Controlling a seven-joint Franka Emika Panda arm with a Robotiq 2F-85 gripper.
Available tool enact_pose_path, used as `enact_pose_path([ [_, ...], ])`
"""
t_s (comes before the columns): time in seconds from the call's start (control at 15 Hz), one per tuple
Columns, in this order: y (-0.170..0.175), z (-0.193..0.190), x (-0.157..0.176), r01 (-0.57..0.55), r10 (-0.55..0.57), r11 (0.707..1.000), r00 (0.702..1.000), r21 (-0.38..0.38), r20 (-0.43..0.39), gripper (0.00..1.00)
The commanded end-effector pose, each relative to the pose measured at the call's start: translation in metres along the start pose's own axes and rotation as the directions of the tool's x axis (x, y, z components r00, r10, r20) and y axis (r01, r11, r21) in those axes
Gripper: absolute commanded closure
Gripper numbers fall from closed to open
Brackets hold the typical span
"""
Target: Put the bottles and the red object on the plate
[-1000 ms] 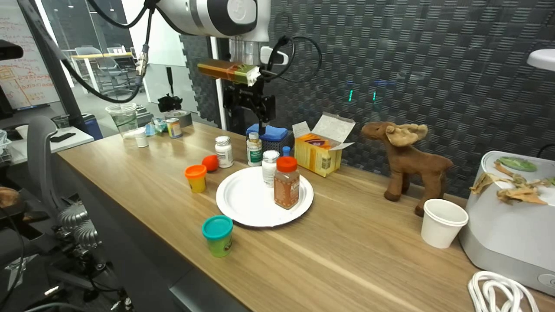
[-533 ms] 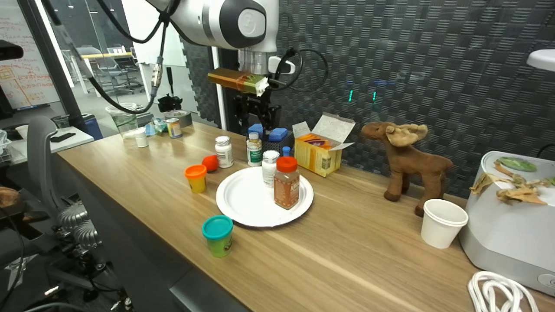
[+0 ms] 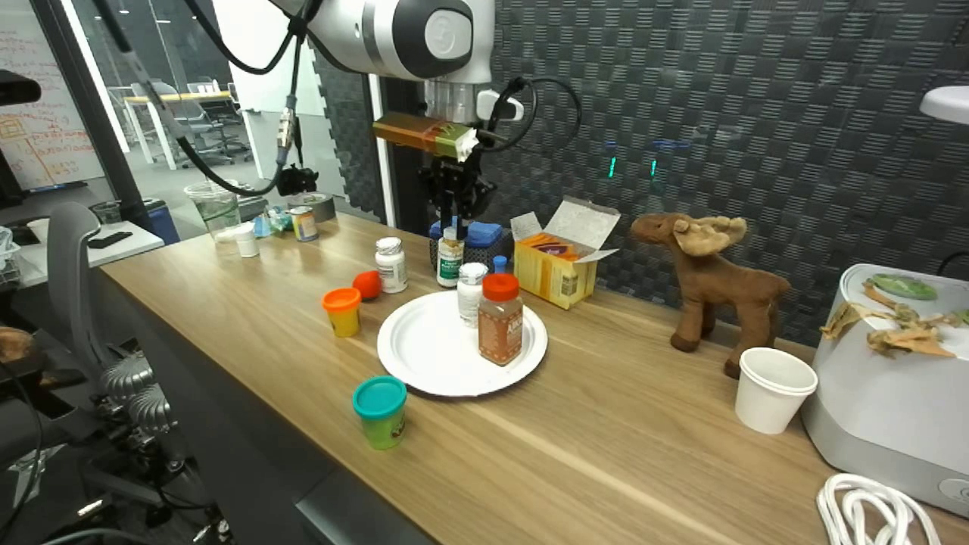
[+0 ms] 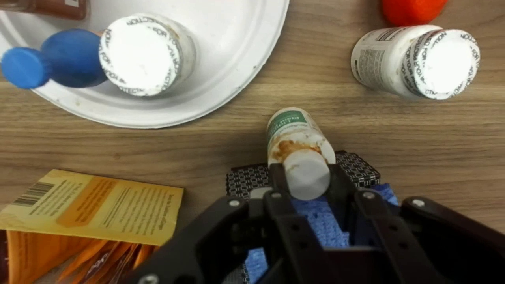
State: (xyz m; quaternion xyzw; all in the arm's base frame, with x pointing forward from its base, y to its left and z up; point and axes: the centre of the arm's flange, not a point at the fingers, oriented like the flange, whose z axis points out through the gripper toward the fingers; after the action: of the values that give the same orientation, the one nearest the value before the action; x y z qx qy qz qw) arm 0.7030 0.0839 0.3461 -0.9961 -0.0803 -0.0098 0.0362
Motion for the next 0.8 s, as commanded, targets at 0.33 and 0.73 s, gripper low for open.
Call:
enact_pose_path([
  [0.33, -0.007, -0.092, -0.023, -0.033, 0.028, 0.995, 0.998, -0.091, -0.060, 0.89],
  [0.73, -0.010, -0.191, -0.080, -0.105, 0.086, 0.973, 0.991, -0.204, -0.100, 0.90],
])
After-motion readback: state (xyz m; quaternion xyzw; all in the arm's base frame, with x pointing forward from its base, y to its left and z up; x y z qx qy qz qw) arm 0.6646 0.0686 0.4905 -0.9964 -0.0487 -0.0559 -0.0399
